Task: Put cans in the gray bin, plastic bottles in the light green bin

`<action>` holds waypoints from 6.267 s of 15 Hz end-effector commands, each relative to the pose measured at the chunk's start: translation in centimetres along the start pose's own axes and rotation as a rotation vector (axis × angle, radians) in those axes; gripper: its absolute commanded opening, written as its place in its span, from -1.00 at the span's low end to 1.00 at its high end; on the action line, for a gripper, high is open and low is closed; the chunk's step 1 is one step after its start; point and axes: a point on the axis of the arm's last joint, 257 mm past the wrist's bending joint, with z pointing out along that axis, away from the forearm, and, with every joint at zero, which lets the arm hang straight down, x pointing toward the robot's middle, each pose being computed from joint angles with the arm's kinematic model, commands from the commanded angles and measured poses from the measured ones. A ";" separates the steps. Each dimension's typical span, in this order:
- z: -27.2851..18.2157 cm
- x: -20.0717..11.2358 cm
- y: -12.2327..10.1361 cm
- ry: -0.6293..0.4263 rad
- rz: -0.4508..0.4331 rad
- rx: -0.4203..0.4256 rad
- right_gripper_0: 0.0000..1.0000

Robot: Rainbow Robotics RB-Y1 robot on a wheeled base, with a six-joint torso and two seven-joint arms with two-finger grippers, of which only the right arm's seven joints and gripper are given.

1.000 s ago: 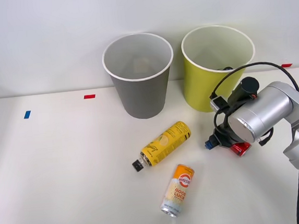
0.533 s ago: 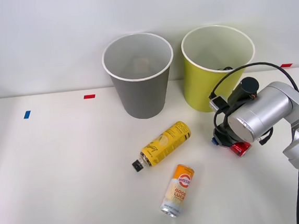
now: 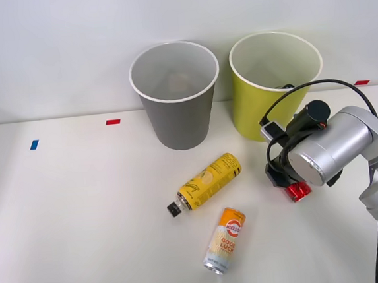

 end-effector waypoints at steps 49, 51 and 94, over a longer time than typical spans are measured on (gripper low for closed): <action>-19.0 -38.2 10.8 -1.136 0.160 -0.307 1.00; -19.0 -38.0 10.9 -1.162 0.147 -0.296 1.00; -16.5 8.0 -0.8 -1.130 0.546 0.258 1.00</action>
